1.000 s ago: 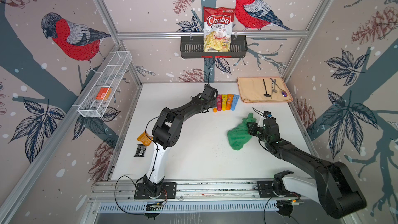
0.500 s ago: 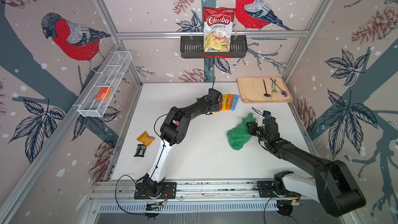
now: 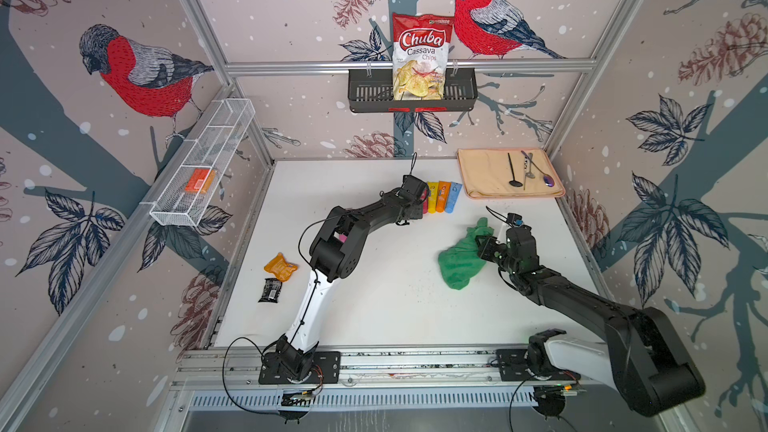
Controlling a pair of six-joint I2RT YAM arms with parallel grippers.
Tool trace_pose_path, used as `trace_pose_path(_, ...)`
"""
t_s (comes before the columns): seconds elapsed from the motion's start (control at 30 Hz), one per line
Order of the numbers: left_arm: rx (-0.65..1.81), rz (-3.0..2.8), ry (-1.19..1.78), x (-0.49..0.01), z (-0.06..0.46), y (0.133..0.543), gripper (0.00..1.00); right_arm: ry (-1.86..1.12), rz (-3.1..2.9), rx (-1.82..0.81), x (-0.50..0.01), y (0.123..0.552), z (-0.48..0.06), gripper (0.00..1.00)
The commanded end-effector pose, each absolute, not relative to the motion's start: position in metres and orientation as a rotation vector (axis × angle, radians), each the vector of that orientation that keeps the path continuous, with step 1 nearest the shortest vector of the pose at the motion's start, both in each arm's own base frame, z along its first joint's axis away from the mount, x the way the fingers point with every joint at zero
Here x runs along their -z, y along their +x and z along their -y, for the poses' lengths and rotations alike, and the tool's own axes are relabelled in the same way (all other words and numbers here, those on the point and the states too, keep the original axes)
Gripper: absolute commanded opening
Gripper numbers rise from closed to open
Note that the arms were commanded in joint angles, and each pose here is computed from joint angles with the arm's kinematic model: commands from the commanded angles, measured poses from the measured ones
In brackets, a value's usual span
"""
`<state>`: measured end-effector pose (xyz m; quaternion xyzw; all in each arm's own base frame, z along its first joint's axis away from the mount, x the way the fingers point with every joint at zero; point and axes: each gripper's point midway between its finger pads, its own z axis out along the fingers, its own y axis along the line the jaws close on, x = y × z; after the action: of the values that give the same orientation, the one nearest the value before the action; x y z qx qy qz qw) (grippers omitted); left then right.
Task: Wipe the surface of the toothpaste tube
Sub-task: Move the toothpaste to the center of the board.
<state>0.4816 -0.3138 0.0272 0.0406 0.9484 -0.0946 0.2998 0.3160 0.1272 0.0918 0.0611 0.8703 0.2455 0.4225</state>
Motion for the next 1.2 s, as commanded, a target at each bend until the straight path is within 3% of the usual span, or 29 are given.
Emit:
trace_pose_path(0.0, 0.218, -2.514, 0.123, -0.032, 0.304, 0.474, 0.25, 0.144, -2.138, -0.64, -0.103, 0.321, -0.131, 0.14)
trace_pose_path(0.27, 0.145, -2.51, 0.238, -0.045, 0.276, 0.437, 0.23, 0.14, -2.136, -0.641, -0.104, 0.32, -0.132, 0.14)
trace_pose_path(0.43, 0.176, -2.528, 0.337, -0.047, 0.265, 0.379, 0.22, 0.112, -2.14, -0.644, -0.107, 0.319, -0.138, 0.14)
trace_pose_path(0.63, 0.117, -2.505, 0.579, -0.037, 0.294, 0.301, 0.23, 0.044, -2.18, -0.48, -0.122, 0.319, -0.146, 0.15)
trace_pose_path(0.87, -0.014, -2.449, 0.76, -0.037, 0.293, 0.25, 0.28, 0.006, -2.165, -0.387, -0.153, 0.316, -0.145, 0.15)
trace_pose_path(0.93, 0.01, -2.434, 0.76, -0.041, 0.289, 0.242, 0.31, 0.007, -2.175, -0.368, -0.153, 0.316, -0.143, 0.15)
trace_pose_path(1.03, 0.056, -2.415, 0.73, -0.046, 0.279, 0.234, 0.45, -0.005, -2.201, -0.353, -0.149, 0.315, -0.143, 0.15)
trace_pose_path(1.17, 0.143, -2.39, 0.702, -0.05, 0.272, 0.225, 0.45, -0.023, -2.219, -0.359, -0.149, 0.316, -0.147, 0.15)
